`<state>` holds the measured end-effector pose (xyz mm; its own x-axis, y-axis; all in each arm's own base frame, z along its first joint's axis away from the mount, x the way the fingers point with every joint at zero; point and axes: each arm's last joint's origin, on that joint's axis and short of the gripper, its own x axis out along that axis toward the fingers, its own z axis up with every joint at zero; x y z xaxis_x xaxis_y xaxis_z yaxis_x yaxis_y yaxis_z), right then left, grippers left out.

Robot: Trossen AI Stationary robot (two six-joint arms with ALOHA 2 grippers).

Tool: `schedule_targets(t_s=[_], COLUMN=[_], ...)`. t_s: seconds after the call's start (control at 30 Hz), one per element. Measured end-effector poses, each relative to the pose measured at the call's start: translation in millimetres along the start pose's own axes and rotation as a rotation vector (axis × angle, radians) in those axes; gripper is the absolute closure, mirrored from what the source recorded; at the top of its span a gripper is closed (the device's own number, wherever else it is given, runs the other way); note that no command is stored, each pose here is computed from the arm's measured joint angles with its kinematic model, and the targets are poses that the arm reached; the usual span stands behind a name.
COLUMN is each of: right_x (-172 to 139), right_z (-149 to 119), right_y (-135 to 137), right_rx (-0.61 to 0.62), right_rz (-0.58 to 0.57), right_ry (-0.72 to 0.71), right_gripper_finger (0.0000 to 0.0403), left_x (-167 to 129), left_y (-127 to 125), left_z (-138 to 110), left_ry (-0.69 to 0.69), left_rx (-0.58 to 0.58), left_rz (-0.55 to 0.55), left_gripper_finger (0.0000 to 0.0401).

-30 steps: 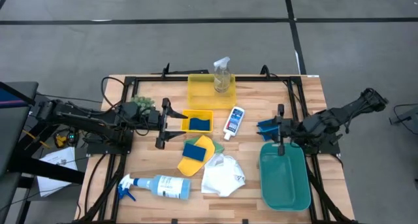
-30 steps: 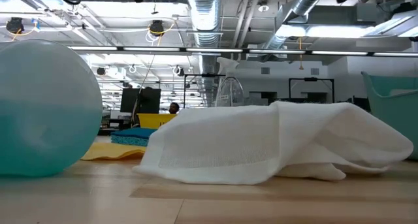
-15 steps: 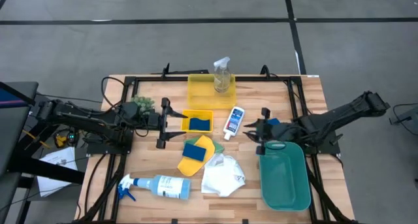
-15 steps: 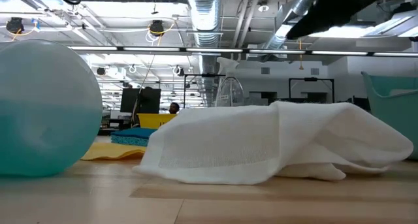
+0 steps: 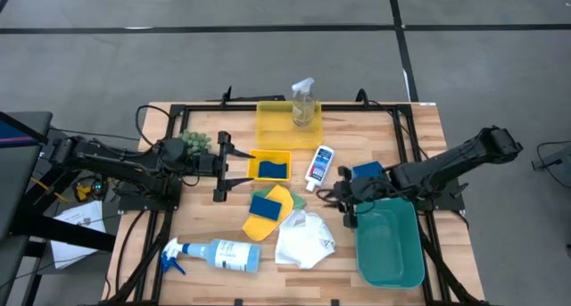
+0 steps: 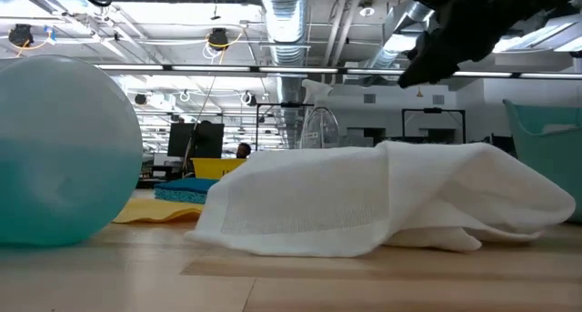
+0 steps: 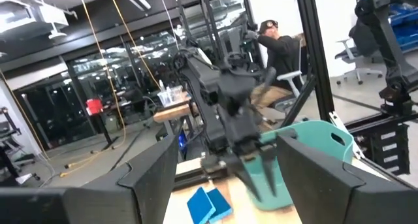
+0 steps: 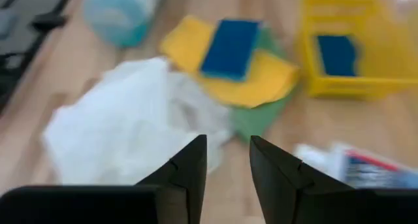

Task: Pick & Place Kitchen Items
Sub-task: Put the white cloth into the green bin

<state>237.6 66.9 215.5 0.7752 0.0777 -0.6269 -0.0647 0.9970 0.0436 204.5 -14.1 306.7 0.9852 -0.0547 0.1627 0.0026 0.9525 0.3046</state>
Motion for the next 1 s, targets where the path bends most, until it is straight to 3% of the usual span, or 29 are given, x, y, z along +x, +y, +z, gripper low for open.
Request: schedule_targets(t_s=[0.4,0.83,1.0], right_x=[38.9,94.7,121.5], right_z=[-1.1,25.5,25.8], right_y=[34.6,39.3,37.5], right_rx=[-0.046,-0.043,-0.040], right_rz=[0.189,0.136,0.098], right_ry=[0.147,0.237,0.361], right_gripper_finger=[0.0295,0.0295,0.0295], left_x=[0.0,-0.1,0.0], left_y=[0.6,1.1,1.0], left_z=[1.8,3.5,3.2], left_ry=[-0.018,-0.035,-0.033], left_rx=[0.118,0.117,0.117], left_rz=[0.007,0.013,0.013], left_gripper_finger=[0.0147,0.0147,0.0147])
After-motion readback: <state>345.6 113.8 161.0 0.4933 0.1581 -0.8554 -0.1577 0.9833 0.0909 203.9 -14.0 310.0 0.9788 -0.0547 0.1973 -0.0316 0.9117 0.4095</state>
